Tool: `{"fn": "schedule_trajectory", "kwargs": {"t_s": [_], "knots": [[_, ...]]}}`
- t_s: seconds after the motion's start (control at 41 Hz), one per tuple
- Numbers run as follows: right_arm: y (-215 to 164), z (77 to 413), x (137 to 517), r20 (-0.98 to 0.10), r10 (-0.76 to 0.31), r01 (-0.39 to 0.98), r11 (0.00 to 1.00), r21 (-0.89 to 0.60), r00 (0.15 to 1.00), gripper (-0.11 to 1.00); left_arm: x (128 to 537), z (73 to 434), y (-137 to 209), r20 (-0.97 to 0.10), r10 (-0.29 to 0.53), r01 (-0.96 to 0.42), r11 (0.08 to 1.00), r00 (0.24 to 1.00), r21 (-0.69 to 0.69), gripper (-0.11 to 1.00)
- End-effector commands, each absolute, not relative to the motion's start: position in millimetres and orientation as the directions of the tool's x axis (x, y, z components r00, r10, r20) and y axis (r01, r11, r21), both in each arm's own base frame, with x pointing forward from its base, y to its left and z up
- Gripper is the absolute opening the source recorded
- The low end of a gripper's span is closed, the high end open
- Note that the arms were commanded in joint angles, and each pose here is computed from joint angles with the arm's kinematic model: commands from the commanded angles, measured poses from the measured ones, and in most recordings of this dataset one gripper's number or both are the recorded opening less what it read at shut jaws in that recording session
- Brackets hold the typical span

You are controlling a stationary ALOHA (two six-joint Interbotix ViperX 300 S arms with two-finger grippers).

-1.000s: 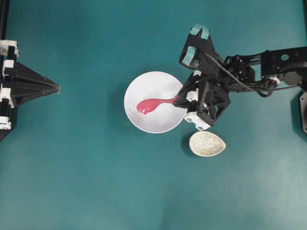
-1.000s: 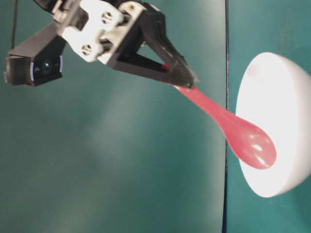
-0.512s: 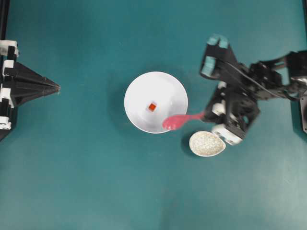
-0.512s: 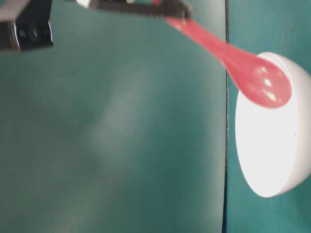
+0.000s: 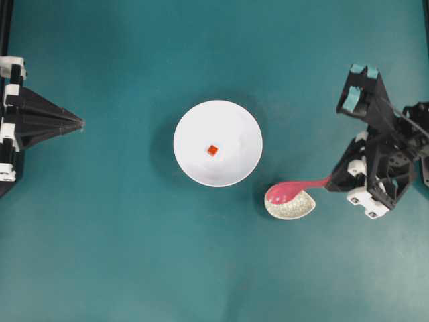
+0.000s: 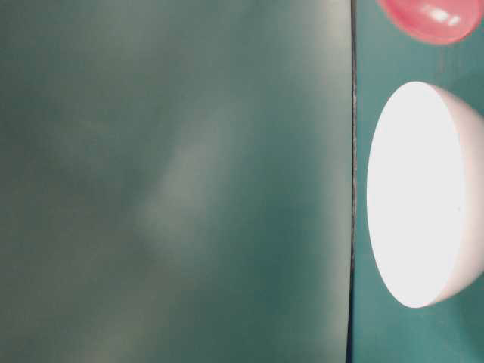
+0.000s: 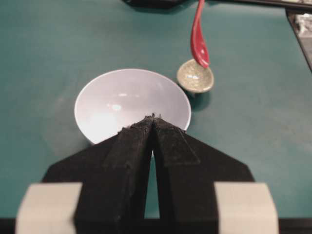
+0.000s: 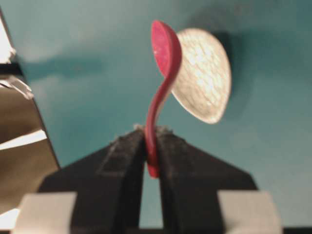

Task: Grip the spoon and scoop the red block from the bowl with right arm.
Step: 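Carry the spoon with the right gripper back to the speckled dish, then lower the spoon into the dish and open the right gripper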

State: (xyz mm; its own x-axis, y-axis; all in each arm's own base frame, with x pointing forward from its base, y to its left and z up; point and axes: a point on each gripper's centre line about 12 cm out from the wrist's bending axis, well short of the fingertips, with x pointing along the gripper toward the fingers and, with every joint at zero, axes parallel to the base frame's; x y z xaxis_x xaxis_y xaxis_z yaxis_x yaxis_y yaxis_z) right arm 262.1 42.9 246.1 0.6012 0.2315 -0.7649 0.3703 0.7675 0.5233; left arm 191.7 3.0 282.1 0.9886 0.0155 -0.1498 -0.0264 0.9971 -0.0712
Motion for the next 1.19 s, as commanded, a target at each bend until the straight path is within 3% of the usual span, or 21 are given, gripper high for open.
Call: {"fn": "schedule_trajectory", "kwargs": {"t_s": [0.0,0.463,0.829,1.17], "knots": [[44,244,261,-0.763,0.232,0.367,0.768,0.524,0.603,0.09,194,286,3,-0.141,0.017,-0.027,0.997,0.990,-0.071,0.01],[42,217,258,-0.791,0.215,0.392,0.776,0.495,0.573,0.10,193,287,3,-0.139,0.017,-0.027,0.997,0.990,-0.073,0.01],[44,215,257,-0.796,0.217,0.389,0.780,0.490,0.566,0.34,194,286,3,-0.141,0.016,-0.026,0.997,0.990,-0.071,0.01],[44,215,255,-0.801,0.215,0.382,0.790,0.479,0.559,0.36,194,286,3,-0.141,0.016,-0.026,0.997,0.990,-0.073,0.01]]}}
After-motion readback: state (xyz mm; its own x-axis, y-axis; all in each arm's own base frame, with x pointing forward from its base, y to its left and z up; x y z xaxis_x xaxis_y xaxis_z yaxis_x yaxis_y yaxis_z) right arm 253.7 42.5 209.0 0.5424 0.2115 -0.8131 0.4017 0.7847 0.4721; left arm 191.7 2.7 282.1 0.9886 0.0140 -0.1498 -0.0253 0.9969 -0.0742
